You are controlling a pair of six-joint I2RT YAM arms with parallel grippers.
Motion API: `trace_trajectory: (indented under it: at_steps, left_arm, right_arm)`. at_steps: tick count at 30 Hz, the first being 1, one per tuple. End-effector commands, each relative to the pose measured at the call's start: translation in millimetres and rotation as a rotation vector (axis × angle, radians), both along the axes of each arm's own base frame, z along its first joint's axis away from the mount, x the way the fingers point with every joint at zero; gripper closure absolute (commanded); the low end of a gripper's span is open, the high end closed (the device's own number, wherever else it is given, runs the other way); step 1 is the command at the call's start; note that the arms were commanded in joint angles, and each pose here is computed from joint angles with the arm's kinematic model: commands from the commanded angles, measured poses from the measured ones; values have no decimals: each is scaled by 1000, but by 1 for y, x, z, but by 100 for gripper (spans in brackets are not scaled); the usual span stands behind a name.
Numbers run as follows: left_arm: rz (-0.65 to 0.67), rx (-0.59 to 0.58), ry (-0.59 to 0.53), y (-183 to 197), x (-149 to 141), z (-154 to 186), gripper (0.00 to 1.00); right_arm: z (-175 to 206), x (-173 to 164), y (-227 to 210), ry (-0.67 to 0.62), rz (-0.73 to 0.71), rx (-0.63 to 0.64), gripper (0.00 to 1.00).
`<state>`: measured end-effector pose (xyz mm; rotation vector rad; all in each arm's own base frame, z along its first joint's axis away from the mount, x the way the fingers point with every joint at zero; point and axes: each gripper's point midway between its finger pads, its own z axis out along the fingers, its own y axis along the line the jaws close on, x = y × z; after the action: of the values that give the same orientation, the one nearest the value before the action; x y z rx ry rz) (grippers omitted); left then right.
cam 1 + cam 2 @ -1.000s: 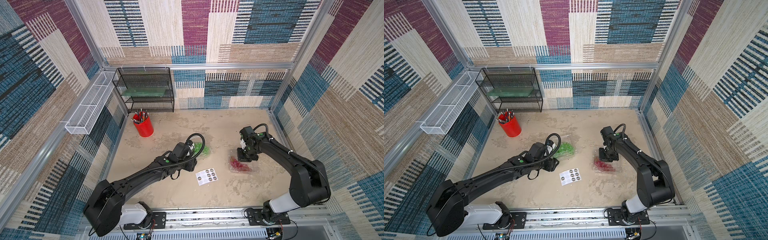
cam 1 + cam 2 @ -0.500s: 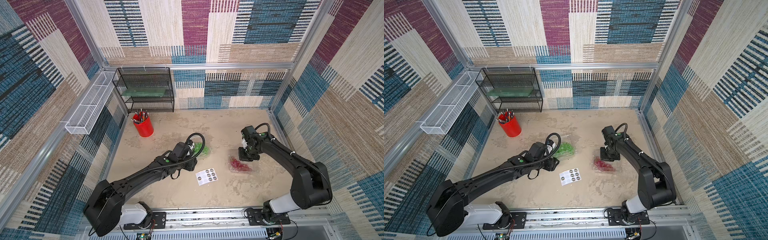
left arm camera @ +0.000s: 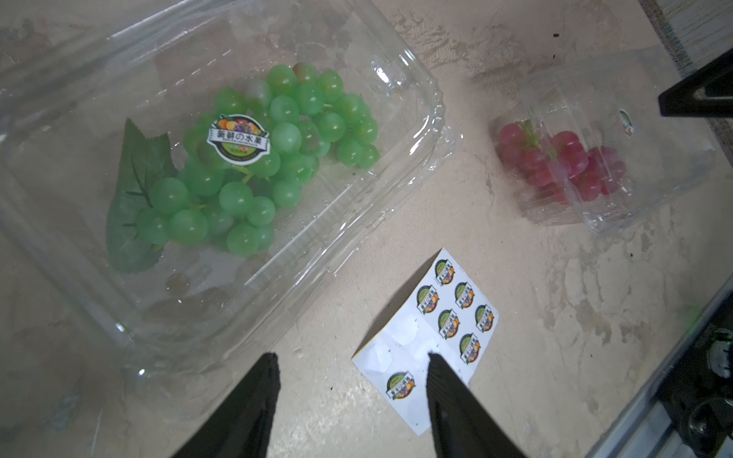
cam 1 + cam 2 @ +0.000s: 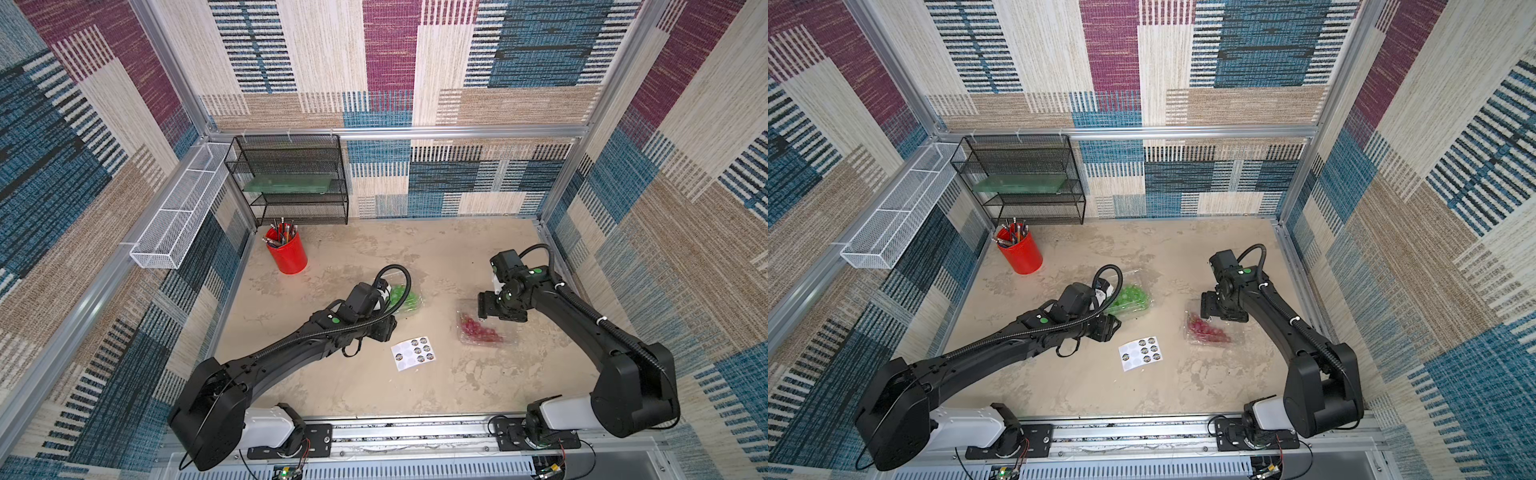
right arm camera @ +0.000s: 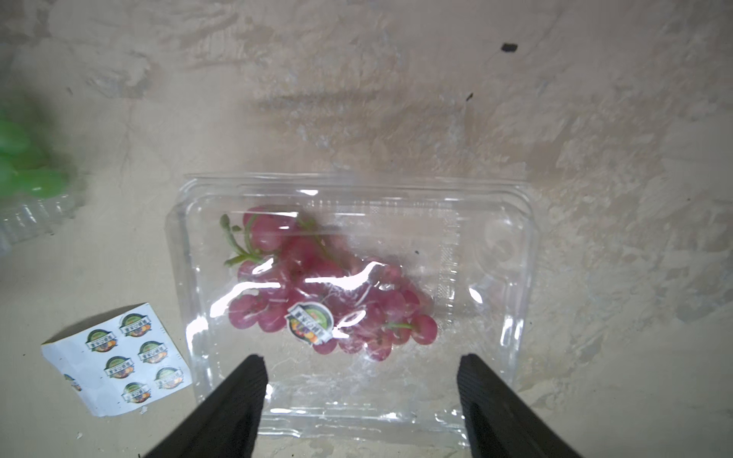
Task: Label fruit boxes
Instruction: Stick the label on the fruit box.
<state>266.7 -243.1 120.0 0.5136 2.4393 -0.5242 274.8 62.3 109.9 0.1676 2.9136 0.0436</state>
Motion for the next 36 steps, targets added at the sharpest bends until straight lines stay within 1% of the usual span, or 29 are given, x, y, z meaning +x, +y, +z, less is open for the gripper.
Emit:
trace_trajectory:
  at_steps: [1,14,26,29,32,34,36]
  left_arm:
    - [-4,-29,-18,-6,4,8,38]
    - [7,-21,-21,-2,3,7,38]
    - [12,-15,-22,0,3,6,38]
    - [13,-12,-26,0,4,7,38]
    - [13,-12,-25,0,4,7,38]
    - [12,-15,-25,0,4,7,38]
    - [11,-14,-24,-1,4,7,38]
  right_arm:
    - [-5,3,-7,-6,-24,-29,18]
    - [-20,6,-9,13,-39,-17,18]
    - [-23,14,-9,2,-47,-24,16]
    - [-18,17,-5,-10,-40,-4,18]
    - [-4,20,-1,-28,-32,3,21]
    - [9,22,1,-49,-28,13,25]
    - [19,21,4,-65,-24,33,32]
